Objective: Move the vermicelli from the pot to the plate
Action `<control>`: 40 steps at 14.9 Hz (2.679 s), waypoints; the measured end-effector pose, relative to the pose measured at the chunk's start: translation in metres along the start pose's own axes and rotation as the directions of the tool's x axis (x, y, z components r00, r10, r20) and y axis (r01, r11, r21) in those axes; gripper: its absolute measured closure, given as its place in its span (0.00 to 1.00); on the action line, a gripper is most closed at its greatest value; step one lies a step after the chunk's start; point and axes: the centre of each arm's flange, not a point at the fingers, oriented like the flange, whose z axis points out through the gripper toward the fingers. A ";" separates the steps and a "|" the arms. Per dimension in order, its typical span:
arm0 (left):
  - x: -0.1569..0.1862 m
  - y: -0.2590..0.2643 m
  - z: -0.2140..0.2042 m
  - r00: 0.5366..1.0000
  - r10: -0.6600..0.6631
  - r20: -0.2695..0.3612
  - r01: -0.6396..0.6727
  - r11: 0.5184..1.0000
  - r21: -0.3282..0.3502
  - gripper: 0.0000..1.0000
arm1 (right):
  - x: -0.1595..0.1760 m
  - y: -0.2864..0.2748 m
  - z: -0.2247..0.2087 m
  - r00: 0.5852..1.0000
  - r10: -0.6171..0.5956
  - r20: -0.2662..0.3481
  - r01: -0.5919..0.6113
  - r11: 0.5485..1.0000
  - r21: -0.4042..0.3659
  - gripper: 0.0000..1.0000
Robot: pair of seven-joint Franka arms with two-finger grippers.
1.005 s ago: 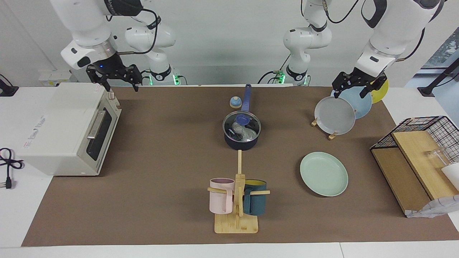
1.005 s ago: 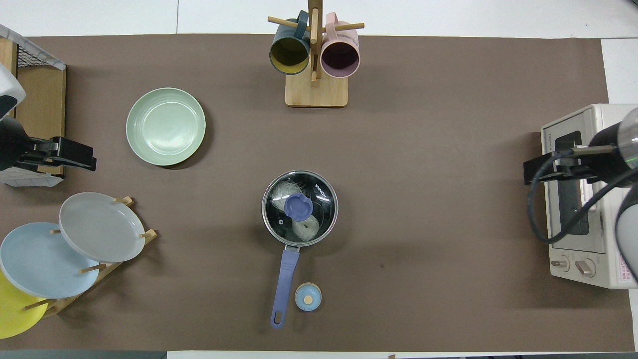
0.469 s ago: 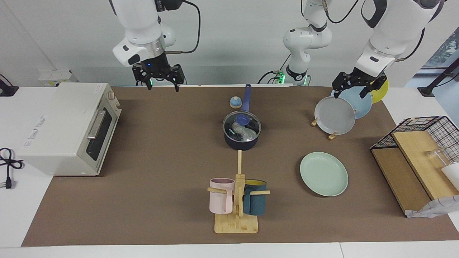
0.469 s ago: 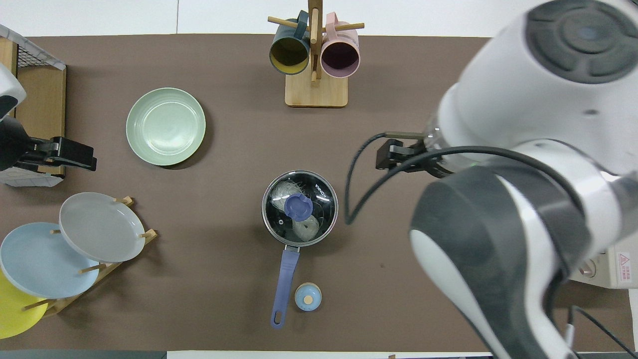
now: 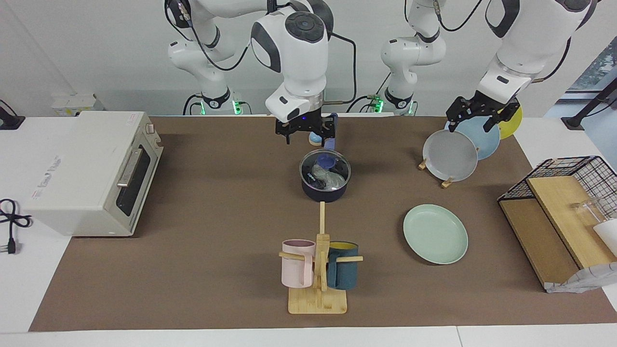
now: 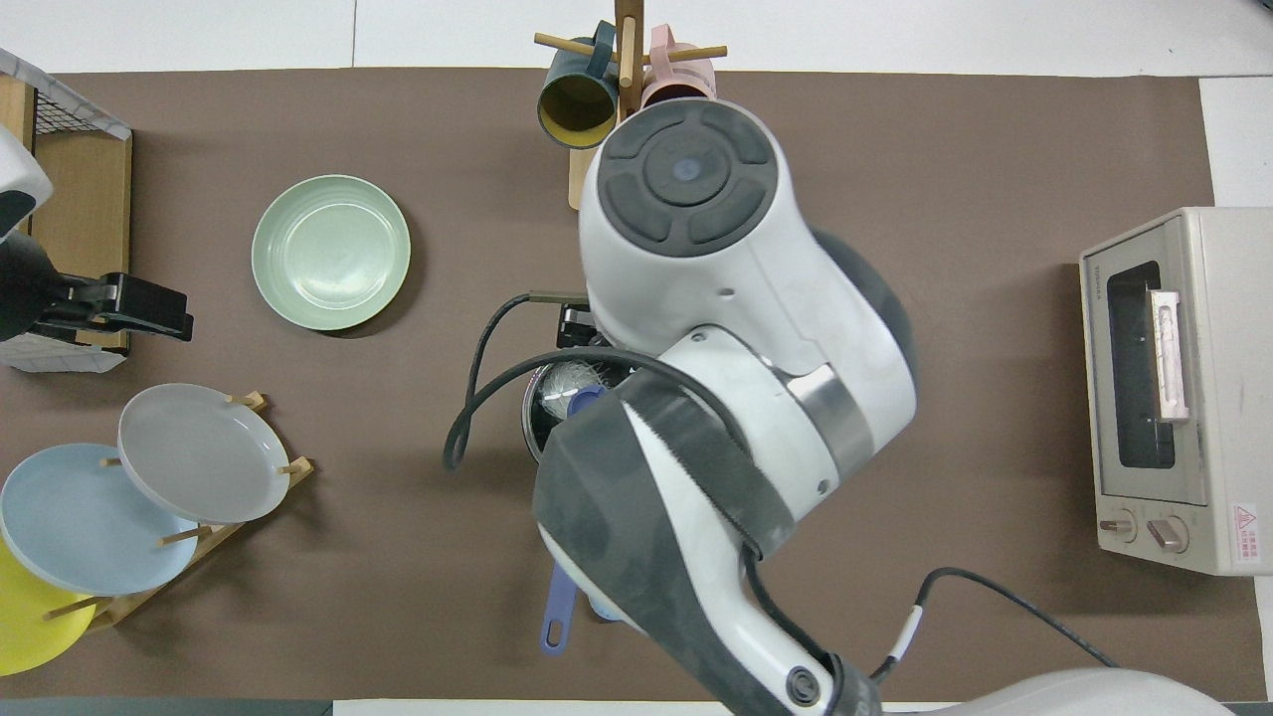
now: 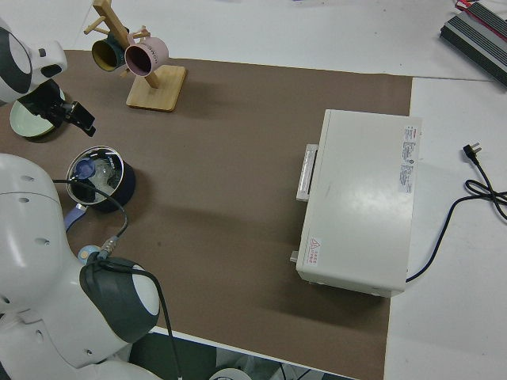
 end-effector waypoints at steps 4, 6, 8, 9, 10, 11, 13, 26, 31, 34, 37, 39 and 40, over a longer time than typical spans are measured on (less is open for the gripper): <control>0.000 0.000 0.000 1.000 0.000 0.000 0.000 1.000 0.000 0.00 | -0.010 -0.020 0.045 1.000 0.002 0.009 -0.002 1.000 -0.007 0.00; 0.000 0.000 0.000 1.000 0.000 0.000 0.000 1.000 0.000 0.00 | -0.018 -0.027 0.063 1.000 0.008 0.014 -0.008 1.000 -0.014 0.00; 0.000 0.000 0.000 1.000 0.000 0.000 0.000 1.000 0.000 0.00 | -0.030 -0.040 0.081 1.000 0.016 0.008 -0.016 1.000 -0.007 0.00; 0.000 0.000 0.000 1.000 0.000 0.000 0.000 1.000 0.000 0.00 | -0.038 -0.047 0.093 1.000 0.016 0.006 -0.016 1.000 -0.007 0.00; 0.000 0.000 0.000 1.000 0.000 0.000 0.000 1.000 0.000 0.00 | -0.043 -0.050 0.104 1.000 0.012 0.008 -0.012 1.000 -0.014 0.00; 0.000 0.000 0.000 1.000 0.000 0.000 0.000 1.000 0.000 0.00 | -0.047 -0.051 0.113 1.000 0.006 0.012 -0.006 1.000 -0.022 0.00; 0.000 0.000 0.000 1.000 0.001 0.000 -0.001 1.000 0.000 0.00 | -0.049 -0.049 0.124 1.000 0.003 0.016 -0.002 0.999 -0.041 0.00; 0.000 0.002 0.000 1.000 0.002 -0.001 -0.002 1.000 -0.004 0.00 | -0.049 -0.046 0.145 1.000 -0.002 -0.005 0.002 0.999 -0.033 0.16; 0.000 0.002 0.000 1.000 0.003 -0.001 -0.003 1.000 -0.005 0.00 | -0.048 -0.045 0.145 1.000 -0.006 -0.010 0.005 0.999 -0.036 0.27; 0.000 0.002 0.000 1.000 0.003 -0.001 -0.003 1.000 -0.005 0.00 | -0.047 -0.045 0.145 1.000 -0.005 -0.014 0.004 1.000 -0.031 0.30; 0.000 0.002 0.000 1.000 0.003 -0.001 -0.003 1.000 -0.006 0.00 | -0.046 -0.045 0.145 1.000 -0.004 -0.016 0.004 1.000 -0.030 0.34; 0.000 0.002 0.000 1.000 0.003 -0.001 -0.003 1.000 -0.006 0.00 | -0.047 -0.044 0.145 1.000 -0.004 -0.017 0.004 1.000 -0.030 0.34; 0.000 0.003 0.000 1.000 0.004 -0.001 -0.004 1.000 -0.006 0.00 | -0.047 -0.044 0.145 1.000 -0.004 -0.017 0.004 1.000 -0.030 0.34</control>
